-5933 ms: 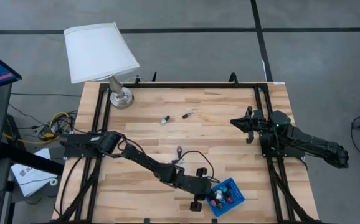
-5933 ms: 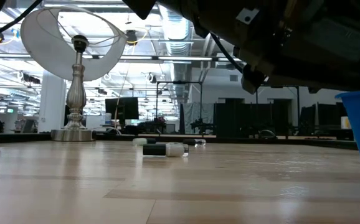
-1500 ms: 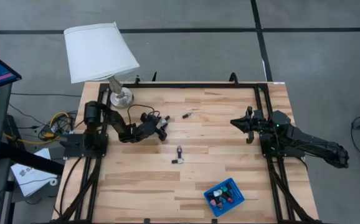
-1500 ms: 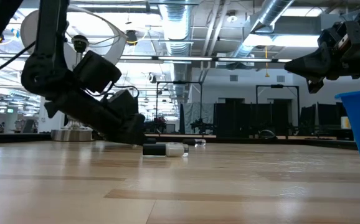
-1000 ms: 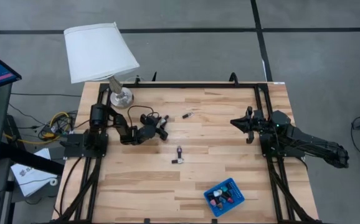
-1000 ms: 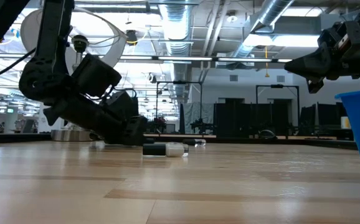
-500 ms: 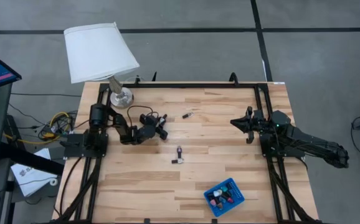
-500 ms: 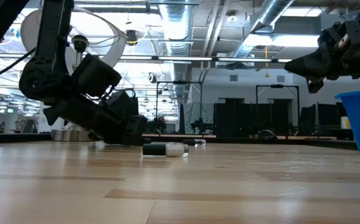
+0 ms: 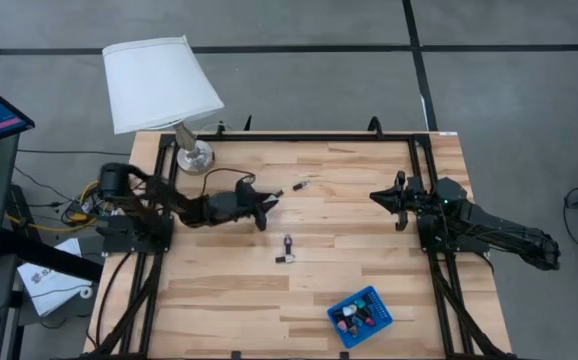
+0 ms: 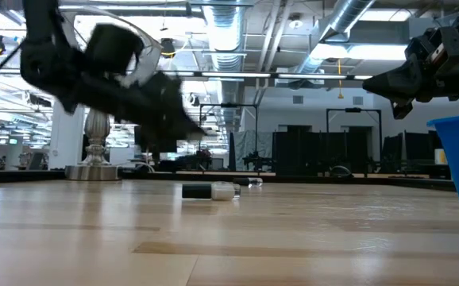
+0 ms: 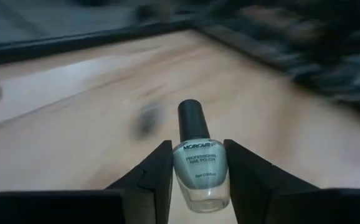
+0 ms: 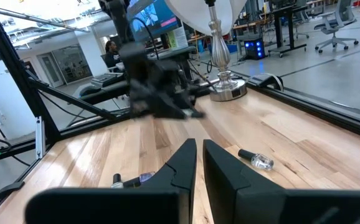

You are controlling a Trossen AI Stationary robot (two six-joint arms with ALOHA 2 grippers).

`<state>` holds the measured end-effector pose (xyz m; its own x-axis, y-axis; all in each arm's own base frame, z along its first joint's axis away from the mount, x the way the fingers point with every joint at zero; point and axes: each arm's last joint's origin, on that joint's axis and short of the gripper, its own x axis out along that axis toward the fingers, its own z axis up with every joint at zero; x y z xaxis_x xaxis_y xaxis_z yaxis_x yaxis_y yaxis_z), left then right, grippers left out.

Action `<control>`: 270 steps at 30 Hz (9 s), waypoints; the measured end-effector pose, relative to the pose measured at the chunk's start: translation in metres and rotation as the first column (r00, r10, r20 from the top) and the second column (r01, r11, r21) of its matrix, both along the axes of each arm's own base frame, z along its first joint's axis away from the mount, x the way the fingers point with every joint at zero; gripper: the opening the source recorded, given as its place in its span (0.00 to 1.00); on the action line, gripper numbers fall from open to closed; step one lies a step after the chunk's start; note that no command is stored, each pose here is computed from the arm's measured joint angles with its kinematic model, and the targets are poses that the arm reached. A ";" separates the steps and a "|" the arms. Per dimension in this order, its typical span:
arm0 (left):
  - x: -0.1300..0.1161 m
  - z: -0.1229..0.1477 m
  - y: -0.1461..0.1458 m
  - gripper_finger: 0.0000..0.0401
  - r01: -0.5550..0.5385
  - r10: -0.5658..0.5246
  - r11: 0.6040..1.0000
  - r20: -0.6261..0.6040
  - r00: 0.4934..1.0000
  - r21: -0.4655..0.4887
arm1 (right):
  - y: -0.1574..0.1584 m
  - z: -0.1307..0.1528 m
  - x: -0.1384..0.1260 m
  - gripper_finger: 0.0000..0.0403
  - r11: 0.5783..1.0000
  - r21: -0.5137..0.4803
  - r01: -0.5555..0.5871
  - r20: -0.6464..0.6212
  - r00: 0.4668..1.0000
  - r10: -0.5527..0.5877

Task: Pick & Place Nail Polish
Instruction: Put the gray nail polish into the blue bin

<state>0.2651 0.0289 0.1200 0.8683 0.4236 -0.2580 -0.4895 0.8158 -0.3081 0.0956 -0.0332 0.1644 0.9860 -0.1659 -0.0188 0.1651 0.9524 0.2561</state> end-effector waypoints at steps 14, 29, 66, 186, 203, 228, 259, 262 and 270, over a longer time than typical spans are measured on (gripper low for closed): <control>-0.046 0.150 -0.059 0.28 0.181 -0.377 0.851 0.334 0.864 0.492 | 0.000 0.000 0.000 0.05 1.000 0.000 0.000 0.000 1.000 0.000; -0.047 0.243 -0.070 0.28 -0.142 0.240 0.447 0.034 0.970 0.883 | 0.000 0.000 0.000 0.05 1.000 0.000 0.000 0.000 1.000 0.000; -0.042 0.352 -0.098 0.28 -0.195 0.070 0.002 0.195 0.978 0.981 | 0.000 0.000 0.000 0.05 1.000 0.000 0.000 0.000 1.000 0.000; -0.037 0.366 -0.075 0.31 -0.034 -0.013 -0.995 0.231 0.973 0.090 | 0.000 0.000 0.000 0.05 1.000 0.000 0.000 0.000 1.000 0.000; -0.107 0.412 -0.116 0.28 -0.916 -0.931 -0.365 -0.051 0.361 0.166 | 0.000 0.000 0.000 0.05 1.000 0.000 0.000 0.000 1.000 0.000; -0.091 0.434 -0.116 0.29 -0.504 -0.760 -0.122 0.246 0.601 0.855 | 0.000 0.000 0.000 0.05 1.000 0.000 0.000 0.000 1.000 0.000; 0.134 0.251 -0.036 0.28 0.673 -0.721 0.649 0.004 0.693 0.354 | 0.000 0.000 0.000 0.05 1.000 0.000 0.000 0.000 1.000 0.000; 0.144 0.233 -0.063 0.28 0.730 -0.770 0.560 -0.078 0.633 0.392 | 0.000 0.000 0.000 0.05 1.000 0.000 0.000 0.000 1.000 0.000; 0.165 0.179 -0.127 0.28 0.797 -0.790 0.472 -0.221 0.572 0.378 | 0.000 0.000 0.000 0.05 1.000 0.000 0.000 0.000 1.000 0.000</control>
<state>0.4301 -0.0984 0.2989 0.8846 -0.3848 -0.2636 0.4296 0.8922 0.1392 0.0956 -0.0332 0.1645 0.9860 -0.1659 -0.0184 0.1651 0.9526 0.2557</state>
